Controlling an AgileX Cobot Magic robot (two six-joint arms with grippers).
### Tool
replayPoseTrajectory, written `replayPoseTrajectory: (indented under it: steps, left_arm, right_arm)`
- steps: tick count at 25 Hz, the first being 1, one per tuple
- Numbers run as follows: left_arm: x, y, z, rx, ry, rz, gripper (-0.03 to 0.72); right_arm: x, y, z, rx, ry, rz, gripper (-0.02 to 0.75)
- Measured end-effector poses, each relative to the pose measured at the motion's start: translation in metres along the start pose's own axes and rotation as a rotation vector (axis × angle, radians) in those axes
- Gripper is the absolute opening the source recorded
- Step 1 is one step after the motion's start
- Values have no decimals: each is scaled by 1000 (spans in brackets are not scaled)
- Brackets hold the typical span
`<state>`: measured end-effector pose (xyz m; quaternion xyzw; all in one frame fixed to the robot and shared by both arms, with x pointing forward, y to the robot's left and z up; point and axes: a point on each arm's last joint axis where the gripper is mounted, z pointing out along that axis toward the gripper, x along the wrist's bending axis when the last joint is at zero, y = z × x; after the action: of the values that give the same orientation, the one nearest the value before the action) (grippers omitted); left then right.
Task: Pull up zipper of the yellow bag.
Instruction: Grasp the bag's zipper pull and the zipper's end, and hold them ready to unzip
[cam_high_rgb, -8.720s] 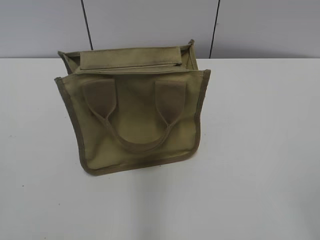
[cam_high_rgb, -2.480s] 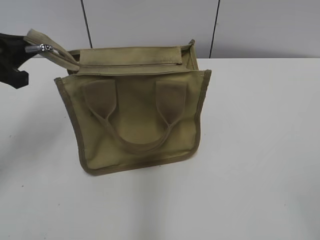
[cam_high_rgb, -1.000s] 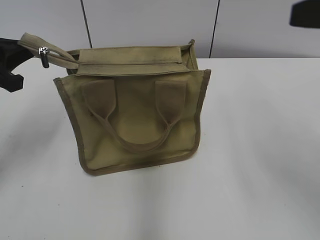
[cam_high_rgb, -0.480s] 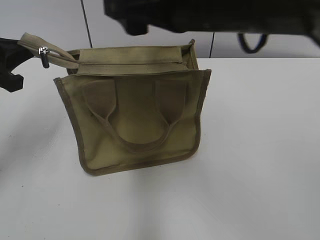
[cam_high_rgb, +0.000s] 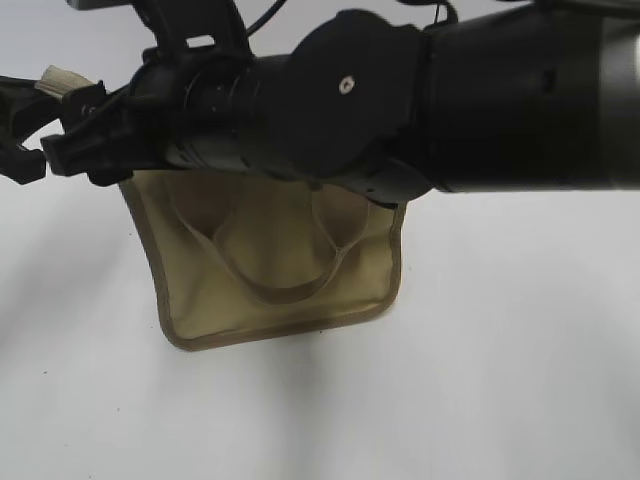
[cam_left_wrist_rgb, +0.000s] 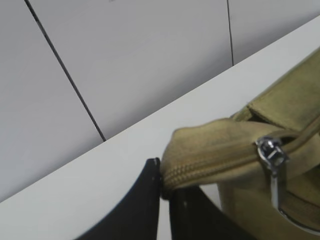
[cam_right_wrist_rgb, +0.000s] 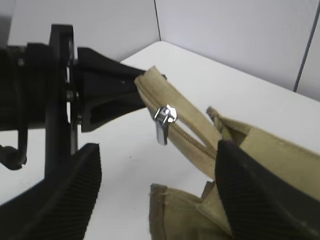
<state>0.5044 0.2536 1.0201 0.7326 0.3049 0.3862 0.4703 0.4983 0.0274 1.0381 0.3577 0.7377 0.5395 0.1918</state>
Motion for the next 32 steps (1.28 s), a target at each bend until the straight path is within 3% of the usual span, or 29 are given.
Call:
replayPoseTrajectory:
  steps: [9,14,21,32]
  left_arm:
    - [0,0,0,0,0,-9,8]
    - [0,0,0,0,0,-26,8]
    - [0,0,0,0,-1,-29,8]
    - [0,0,0,0,-1,-29,8]
  right_arm:
    - [1,-14,16,52,-17,112,543]
    - [3,-7,27,30,-15,129,477]
    - [2,-23,40,63,-32,124,409]
    - [4,-13,60,7,-48,77,398]
